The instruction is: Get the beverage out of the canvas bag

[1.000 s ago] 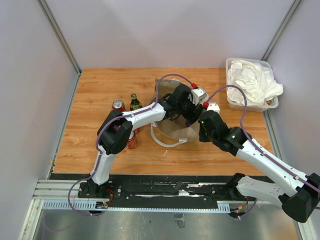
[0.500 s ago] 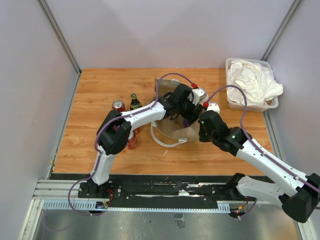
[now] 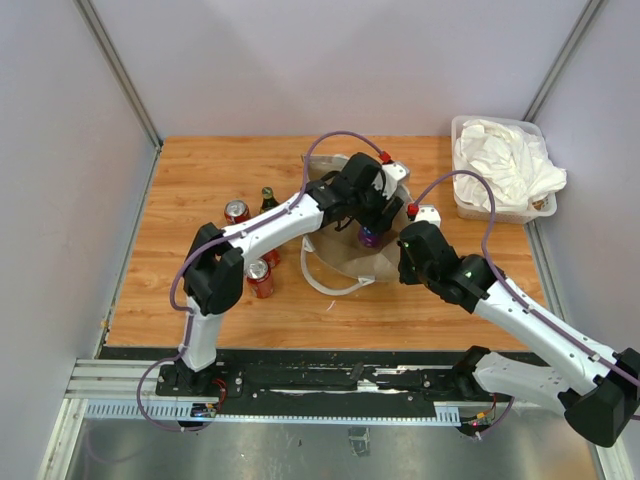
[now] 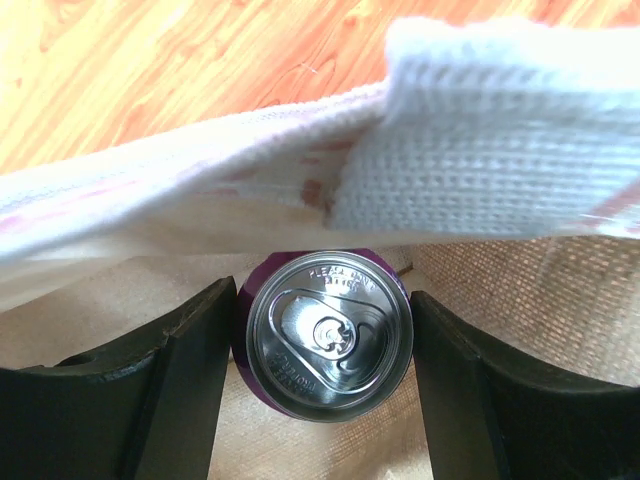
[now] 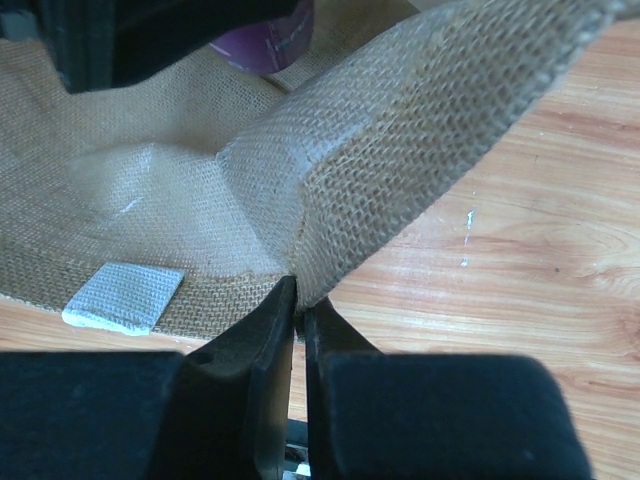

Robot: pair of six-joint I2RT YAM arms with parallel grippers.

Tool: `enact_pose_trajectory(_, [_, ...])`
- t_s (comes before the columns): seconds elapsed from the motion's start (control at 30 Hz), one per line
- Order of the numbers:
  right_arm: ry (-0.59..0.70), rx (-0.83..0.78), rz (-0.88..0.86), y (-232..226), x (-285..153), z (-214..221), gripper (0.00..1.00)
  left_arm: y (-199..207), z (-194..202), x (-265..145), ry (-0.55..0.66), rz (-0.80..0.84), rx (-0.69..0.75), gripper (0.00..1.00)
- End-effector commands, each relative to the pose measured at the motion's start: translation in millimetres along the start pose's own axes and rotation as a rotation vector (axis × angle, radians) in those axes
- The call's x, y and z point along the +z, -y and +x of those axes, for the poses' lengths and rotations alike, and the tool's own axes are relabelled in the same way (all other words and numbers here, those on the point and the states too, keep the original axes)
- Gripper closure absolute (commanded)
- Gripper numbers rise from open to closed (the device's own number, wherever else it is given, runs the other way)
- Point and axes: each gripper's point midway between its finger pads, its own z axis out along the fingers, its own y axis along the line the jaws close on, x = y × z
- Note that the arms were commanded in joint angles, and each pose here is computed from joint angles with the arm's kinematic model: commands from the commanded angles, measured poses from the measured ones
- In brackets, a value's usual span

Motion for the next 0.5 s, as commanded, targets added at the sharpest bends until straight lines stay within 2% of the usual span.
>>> enact_pose_trajectory(0.0, [-0.021, -0.024, 0.035, 8, -1, 10, 0.91, 3, -76, -55, 0.186, -0.018, 0.012, 1.00])
enact_pose_trajectory(0.27, [-0.016, -0.026, 0.038, 8, 0, 8, 0.91, 2, -104, -114, 0.267, -0.064, -0.034, 1.00])
enact_pose_trajectory(0.47, [-0.005, -0.030, 0.039, 8, 0, 6, 0.91, -5, -115, -182, 0.363, -0.144, -0.061, 1.00])
